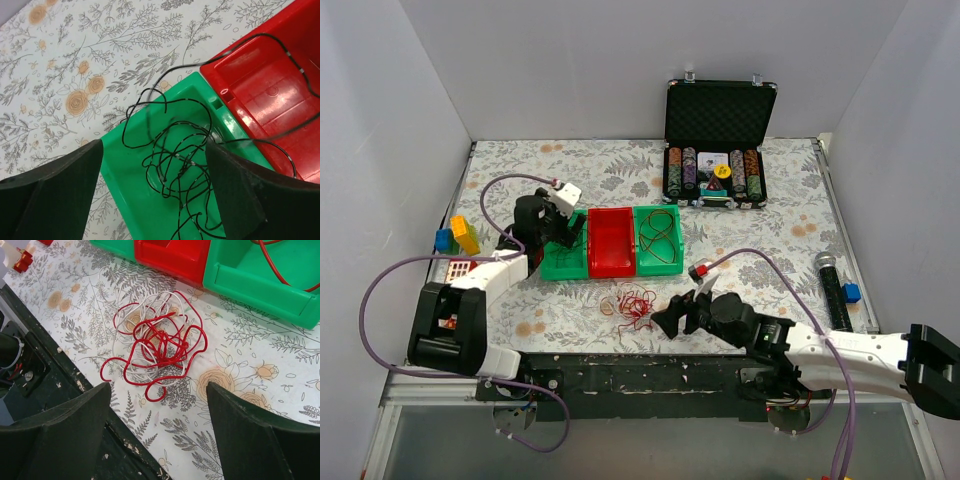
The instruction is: Untangle the cables
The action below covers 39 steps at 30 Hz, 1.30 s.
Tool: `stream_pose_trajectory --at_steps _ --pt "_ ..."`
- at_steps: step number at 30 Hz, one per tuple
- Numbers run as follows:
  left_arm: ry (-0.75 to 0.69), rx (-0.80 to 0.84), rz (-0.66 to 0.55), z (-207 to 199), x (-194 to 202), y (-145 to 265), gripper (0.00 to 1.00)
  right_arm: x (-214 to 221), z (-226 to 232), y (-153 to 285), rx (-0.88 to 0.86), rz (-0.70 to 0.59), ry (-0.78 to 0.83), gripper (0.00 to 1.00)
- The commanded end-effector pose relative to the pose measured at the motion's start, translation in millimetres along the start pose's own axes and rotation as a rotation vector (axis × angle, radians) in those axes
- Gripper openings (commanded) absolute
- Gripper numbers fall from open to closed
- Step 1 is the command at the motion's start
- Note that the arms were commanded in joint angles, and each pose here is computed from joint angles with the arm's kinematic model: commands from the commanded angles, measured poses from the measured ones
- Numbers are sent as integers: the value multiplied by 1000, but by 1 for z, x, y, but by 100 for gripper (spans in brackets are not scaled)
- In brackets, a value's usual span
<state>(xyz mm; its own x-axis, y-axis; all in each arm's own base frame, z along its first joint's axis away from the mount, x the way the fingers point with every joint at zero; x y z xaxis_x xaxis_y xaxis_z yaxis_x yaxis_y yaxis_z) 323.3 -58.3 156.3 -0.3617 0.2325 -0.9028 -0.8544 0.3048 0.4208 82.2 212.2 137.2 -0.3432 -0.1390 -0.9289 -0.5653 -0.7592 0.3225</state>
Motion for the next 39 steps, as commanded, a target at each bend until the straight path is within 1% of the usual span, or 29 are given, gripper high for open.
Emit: stream_pose_trajectory --at_steps 1,2,6,10,14,17,20,23,26,28,30,32,36,39 --pt "8 5 -89 5 -40 13 93 -19 5 -6 13 -35 7 86" --pt "1 19 -109 4 -48 20 98 -19 7 -8 6 -30 10 87" --pt "7 114 -172 -4 -86 49 98 -17 11 -23 -5 16 33 87" --pt "10 208 -184 -15 -104 83 98 -19 13 -42 -7 55 73 84" --pt "15 314 -182 -28 -102 108 98 -26 11 -57 -30 67 90 75" --pt "23 371 -174 -36 -87 113 98 -28 11 -66 -49 83 99 64" --pt "17 386 -151 -39 -67 101 98 -28 12 -69 -63 92 103 57" --pt "-29 358 -150 -33 -58 77 96 -28 13 -68 -77 92 97 54" --pt "-105 366 -145 -26 -63 49 93 -25 13 -67 -85 103 89 50" --pt "-141 411 -130 -24 -71 30 92 -22 12 -64 -80 110 80 50" --pt "-197 476 -142 -29 -79 18 90 -21 11 -62 -72 110 70 50" --pt "-315 512 -168 -38 -85 10 90 -19 11 -59 -71 109 63 50" --pt "-578 594 -179 -65 -71 -4 90 -17 8 -53 -62 100 51 50" --pt "-702 653 -128 -76 -56 -14 91 -17 7 -49 -54 94 51 51"
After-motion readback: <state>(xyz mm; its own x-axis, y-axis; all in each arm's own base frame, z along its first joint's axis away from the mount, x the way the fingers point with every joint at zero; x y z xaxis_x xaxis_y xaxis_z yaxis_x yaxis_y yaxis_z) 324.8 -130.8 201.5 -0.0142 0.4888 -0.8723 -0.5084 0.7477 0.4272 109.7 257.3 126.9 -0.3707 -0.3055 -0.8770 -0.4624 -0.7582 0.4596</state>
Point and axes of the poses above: each gripper's point midway between its finger pads, its own y axis back along the fingers, its own z axis along the line the jaws close on, x = y × z, the point moved 9 cm from there along y, back along the fingers, and after that the axes turned 15 degrees about y, right-handed, at the moved point
